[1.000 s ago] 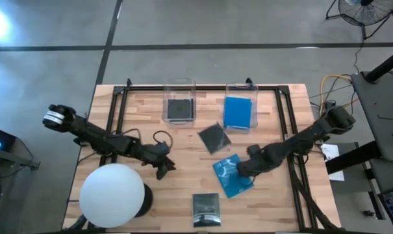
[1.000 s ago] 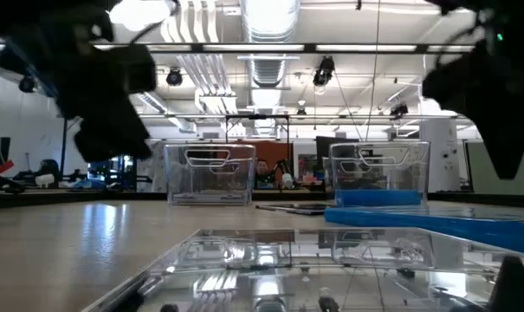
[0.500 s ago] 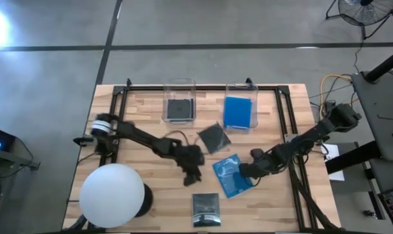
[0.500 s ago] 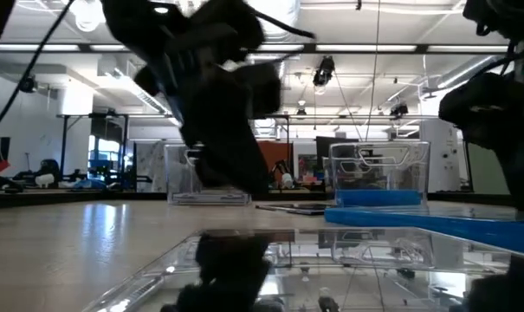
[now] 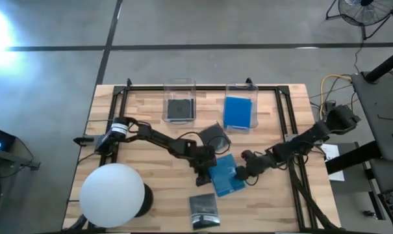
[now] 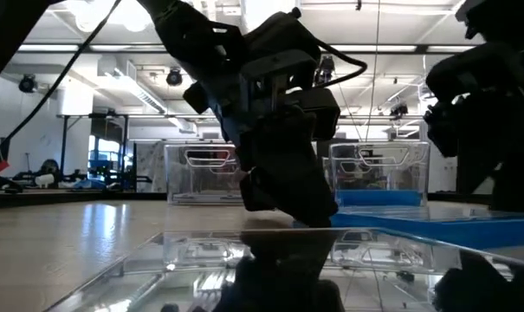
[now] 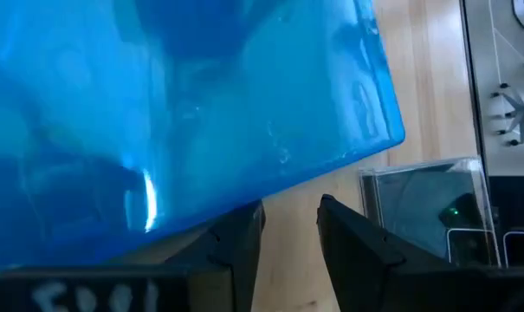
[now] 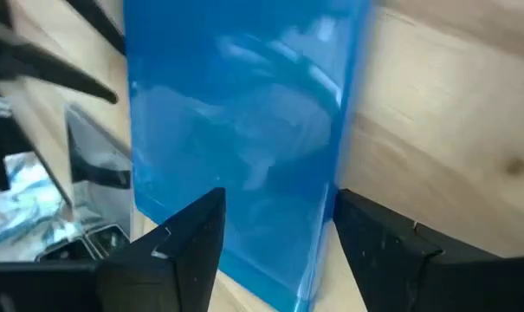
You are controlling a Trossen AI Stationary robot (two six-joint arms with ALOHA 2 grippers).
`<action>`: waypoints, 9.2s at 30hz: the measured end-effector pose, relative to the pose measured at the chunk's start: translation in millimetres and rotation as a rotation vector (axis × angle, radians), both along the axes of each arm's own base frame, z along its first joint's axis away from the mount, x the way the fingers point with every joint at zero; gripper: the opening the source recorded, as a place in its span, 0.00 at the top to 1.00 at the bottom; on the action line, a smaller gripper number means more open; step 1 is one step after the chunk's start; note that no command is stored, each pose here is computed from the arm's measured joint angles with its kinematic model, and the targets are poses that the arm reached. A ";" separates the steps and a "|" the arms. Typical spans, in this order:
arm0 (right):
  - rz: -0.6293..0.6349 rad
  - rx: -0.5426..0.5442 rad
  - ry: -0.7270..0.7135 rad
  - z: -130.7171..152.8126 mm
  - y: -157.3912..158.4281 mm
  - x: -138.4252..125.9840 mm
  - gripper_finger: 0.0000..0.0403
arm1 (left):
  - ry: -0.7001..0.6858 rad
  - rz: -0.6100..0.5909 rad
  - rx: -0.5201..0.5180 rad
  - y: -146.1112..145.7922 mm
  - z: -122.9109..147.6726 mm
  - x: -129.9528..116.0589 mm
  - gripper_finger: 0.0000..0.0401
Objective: Pick & place jewel cases by type
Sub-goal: Stack the blue CD case into the right transparent bin, then put the black cd case into the left transparent bin
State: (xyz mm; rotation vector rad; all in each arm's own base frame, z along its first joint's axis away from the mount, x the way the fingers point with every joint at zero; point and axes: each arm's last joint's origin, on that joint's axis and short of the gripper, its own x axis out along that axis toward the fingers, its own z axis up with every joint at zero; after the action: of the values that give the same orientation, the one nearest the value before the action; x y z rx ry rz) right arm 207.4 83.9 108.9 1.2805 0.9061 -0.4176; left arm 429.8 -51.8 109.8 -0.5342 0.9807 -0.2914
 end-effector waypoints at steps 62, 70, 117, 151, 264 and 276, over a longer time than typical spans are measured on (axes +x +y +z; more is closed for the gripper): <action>-0.256 -0.584 0.534 232.9 -190.1 -32.9 0.35 | -0.191 0.623 0.177 52.7 98.3 -219.4 0.74; 0.123 -0.163 0.269 189.5 -64.7 7.5 0.39 | -0.183 0.280 -0.075 33.6 89.0 -204.1 0.74; -0.236 -0.225 0.134 74.1 52.9 108.0 0.42 | -0.166 0.049 0.361 14.6 71.9 -159.6 0.74; -0.296 -0.207 0.137 55.4 49.2 110.3 0.42 | -0.054 0.501 0.377 28.2 30.6 -156.1 0.74; -0.151 -0.267 0.051 10.1 53.6 162.9 0.43 | 0.106 0.365 0.288 -38.5 -19.5 -174.8 0.74; -0.251 -0.285 -0.183 39.0 43.3 152.6 0.44 | 0.104 0.356 0.273 -39.8 -19.7 -174.7 0.74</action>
State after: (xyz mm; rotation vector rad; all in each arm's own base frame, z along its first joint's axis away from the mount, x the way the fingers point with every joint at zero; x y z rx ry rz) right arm 360.0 127.2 147.9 1.1492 0.5118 -0.5937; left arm 255.1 -91.6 90.2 -0.4658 0.9866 0.1881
